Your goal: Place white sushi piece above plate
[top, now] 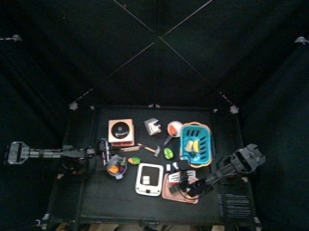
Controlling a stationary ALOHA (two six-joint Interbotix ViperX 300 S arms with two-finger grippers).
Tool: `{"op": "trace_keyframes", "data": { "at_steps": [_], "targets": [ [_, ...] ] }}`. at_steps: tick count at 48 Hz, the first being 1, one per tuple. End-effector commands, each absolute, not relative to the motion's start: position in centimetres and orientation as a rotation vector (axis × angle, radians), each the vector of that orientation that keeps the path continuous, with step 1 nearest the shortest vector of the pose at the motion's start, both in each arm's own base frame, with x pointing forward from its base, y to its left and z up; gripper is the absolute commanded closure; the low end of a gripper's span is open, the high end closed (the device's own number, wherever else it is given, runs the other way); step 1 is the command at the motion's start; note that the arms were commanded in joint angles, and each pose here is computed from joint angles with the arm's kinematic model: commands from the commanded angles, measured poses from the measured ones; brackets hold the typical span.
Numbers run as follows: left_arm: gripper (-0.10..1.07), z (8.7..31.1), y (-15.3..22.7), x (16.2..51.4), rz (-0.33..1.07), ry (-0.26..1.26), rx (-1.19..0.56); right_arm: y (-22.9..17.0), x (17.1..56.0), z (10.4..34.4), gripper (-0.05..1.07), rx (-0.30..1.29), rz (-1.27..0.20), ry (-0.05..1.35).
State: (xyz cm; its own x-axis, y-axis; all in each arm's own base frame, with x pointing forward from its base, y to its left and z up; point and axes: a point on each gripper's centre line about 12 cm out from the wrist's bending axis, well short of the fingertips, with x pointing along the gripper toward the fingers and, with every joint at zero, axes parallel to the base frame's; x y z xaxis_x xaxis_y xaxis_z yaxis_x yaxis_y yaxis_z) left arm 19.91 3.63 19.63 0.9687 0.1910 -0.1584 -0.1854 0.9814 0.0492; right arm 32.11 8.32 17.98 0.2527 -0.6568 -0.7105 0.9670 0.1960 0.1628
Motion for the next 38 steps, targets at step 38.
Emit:
{"op": "trace_keyframes", "data": {
  "at_steps": [38],
  "targets": [
    [0.64, 20.0, 3.7, 20.1, 0.191, 0.156, 0.033, 6.2, 33.7, 13.5, 0.33, 0.686, -1.295, 0.630]
  ]
}}
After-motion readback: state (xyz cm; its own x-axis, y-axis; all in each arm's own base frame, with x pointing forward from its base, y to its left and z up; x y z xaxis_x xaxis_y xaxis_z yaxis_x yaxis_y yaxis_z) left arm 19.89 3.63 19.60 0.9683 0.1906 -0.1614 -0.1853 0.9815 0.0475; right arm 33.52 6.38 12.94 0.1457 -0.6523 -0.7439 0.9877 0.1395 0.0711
